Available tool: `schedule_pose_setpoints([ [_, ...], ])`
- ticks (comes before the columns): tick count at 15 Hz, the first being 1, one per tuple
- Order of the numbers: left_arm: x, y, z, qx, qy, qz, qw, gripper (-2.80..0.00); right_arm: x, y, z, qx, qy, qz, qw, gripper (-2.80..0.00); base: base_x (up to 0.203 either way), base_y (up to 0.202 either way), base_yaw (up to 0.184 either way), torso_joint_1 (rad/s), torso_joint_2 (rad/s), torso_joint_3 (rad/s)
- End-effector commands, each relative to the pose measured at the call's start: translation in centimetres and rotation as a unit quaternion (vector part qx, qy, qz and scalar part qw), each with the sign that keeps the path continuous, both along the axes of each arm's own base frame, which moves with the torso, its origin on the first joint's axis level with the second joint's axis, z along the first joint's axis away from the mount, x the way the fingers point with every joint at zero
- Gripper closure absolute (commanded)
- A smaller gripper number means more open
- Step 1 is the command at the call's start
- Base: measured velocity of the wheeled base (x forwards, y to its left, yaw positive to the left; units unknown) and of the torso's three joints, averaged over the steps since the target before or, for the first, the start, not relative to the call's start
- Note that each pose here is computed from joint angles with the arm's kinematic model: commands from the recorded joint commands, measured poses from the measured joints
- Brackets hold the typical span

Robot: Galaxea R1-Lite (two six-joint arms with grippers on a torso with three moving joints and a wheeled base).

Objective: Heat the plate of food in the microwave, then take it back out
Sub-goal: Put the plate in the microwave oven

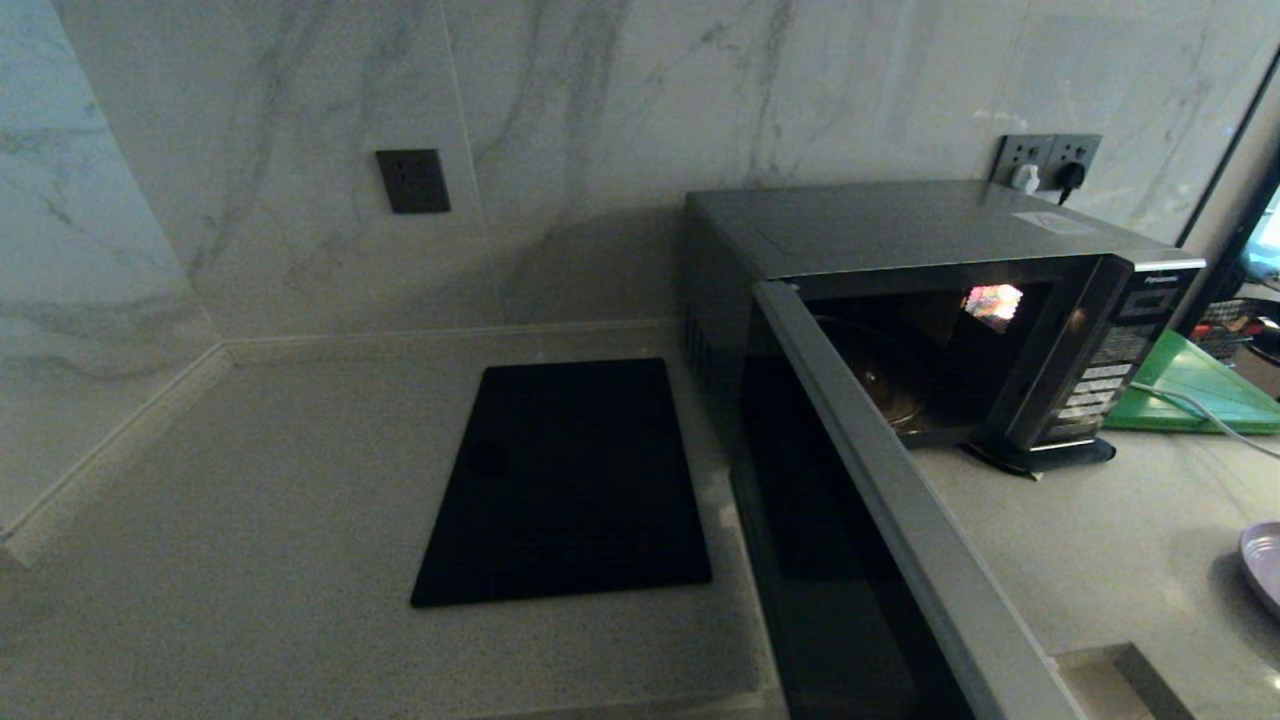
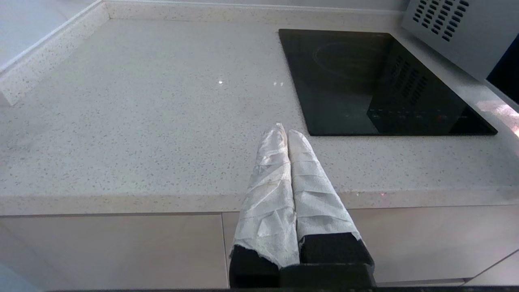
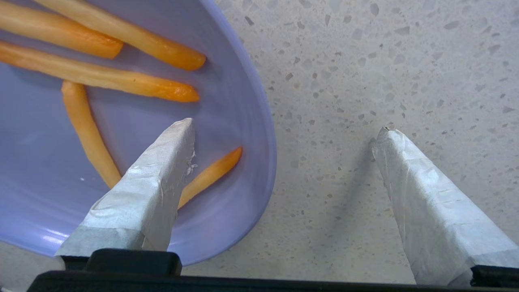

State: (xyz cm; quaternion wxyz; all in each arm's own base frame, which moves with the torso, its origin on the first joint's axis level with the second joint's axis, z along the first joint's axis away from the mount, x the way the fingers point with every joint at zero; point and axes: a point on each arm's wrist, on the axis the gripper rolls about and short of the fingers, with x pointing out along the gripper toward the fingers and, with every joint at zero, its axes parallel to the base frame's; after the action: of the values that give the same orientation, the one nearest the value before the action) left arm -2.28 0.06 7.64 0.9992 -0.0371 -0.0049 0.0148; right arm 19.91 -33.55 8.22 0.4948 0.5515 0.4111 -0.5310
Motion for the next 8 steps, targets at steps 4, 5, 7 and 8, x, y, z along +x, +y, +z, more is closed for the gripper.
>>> schedule_pose_setpoints([
  [4, 0.01, 0.0, 0.01, -0.001, 0.0, 0.0, 1.0, 0.0, 0.16, -0.29, -0.14, 0.0, -0.002, -0.003, 1.0, 0.0, 0.0, 0.0, 0.0, 0.0, 0.0, 0.0],
  [5, 0.01, 0.0, 0.01, -0.001, 0.0, 0.0, 1.0, 0.0, 0.16, -0.28, -0.09, -0.001, -0.003, -0.002, 1.0, 0.0, 0.0, 0.0, 0.0, 0.0, 0.0, 0.0],
  [7, 0.01, 0.0, 0.01, -0.001, 0.0, 0.0, 1.0, 0.0, 0.22, -0.39, 0.16, -0.005, -0.006, 0.0, 1.0, 0.0, 0.0, 0.0, 0.0, 0.0, 0.0, 0.0],
  [8, 0.01, 0.0, 0.01, -0.001, 0.0, 0.0, 1.0, 0.0, 0.23, -0.4, 0.25, -0.007, -0.006, 0.003, 1.0, 0.0, 0.0, 0.0, 0.0, 0.0, 0.0, 0.0],
])
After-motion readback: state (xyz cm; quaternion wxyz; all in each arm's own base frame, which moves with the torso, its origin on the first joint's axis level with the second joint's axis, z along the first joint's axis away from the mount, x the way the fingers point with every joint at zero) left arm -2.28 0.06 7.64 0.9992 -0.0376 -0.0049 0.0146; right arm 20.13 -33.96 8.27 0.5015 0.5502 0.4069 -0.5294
